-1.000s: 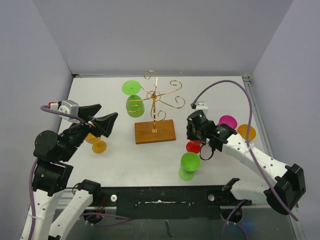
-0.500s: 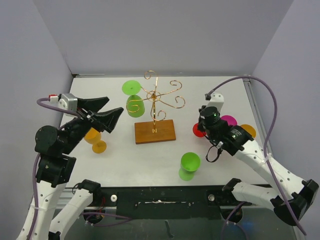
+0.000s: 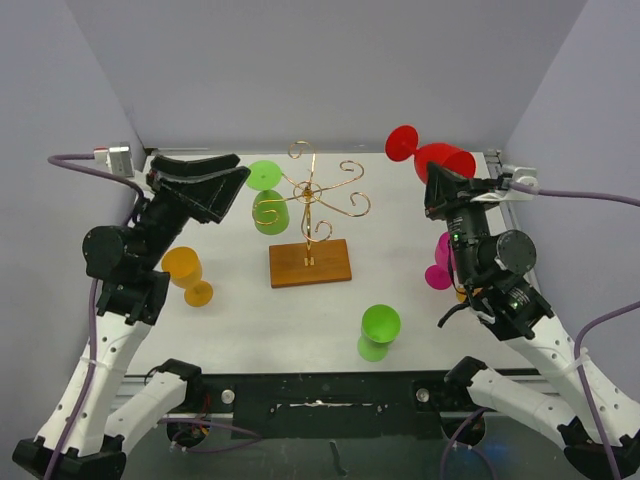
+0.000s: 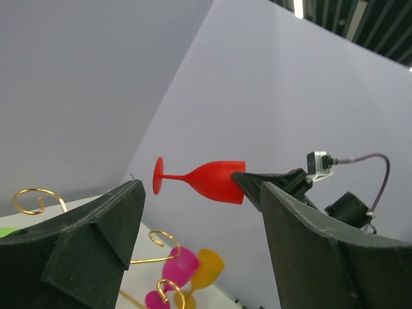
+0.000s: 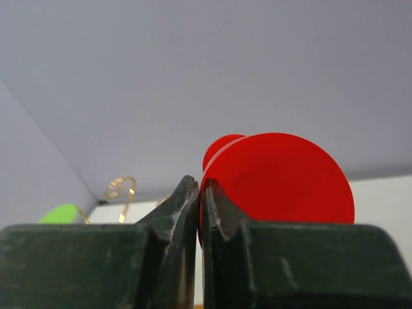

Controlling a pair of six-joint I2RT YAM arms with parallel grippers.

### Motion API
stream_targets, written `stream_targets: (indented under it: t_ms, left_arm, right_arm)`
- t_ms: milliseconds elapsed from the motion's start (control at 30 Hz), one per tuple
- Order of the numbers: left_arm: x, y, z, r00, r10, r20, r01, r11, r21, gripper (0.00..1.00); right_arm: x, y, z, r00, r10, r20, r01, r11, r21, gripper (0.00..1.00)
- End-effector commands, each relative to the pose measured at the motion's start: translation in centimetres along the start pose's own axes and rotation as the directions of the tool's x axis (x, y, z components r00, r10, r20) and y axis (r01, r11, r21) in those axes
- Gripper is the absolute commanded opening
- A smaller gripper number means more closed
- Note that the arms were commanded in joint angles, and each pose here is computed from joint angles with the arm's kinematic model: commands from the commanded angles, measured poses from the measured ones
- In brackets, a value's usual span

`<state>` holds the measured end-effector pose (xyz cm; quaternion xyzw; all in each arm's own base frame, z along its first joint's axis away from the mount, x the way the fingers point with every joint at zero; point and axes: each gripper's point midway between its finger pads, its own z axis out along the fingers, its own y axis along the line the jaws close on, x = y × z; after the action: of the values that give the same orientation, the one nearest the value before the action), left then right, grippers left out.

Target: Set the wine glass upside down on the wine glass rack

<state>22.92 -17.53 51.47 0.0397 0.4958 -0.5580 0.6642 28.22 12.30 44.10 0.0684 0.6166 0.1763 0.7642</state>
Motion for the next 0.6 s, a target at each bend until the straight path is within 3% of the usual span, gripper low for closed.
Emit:
stream_targets:
  t_ms: [0, 300, 567]
  left_arm:
    - [-3.3, -2.6, 1.4, 0.975, -0.195, 0.104, 0.186, 0.978, 0.093, 0.7]
    - [-2.6, 0.2, 2.5, 0.908, -0.394, 0.14, 0.395, 0.919, 0.024, 0.69]
    - [1.0, 1.7, 1.9, 0.905, -0.414, 0.095, 0.416, 0.909, -0.003, 0.64]
  right_arm:
    - [-7.5, 4.3, -0.4, 0.947, 0.177, 0.268, -0.113, 0.964, -0.241, 0.0]
    - [-9.6, 10.0, -1.9, 0.85, 0.467, 0.244, -0.282, 0.795, -0.537, 0.0]
    - [-7.5, 17.2, -2.7, 0.854, 0.485, 0.189, -0.288, 0.744, -0.603, 0.0]
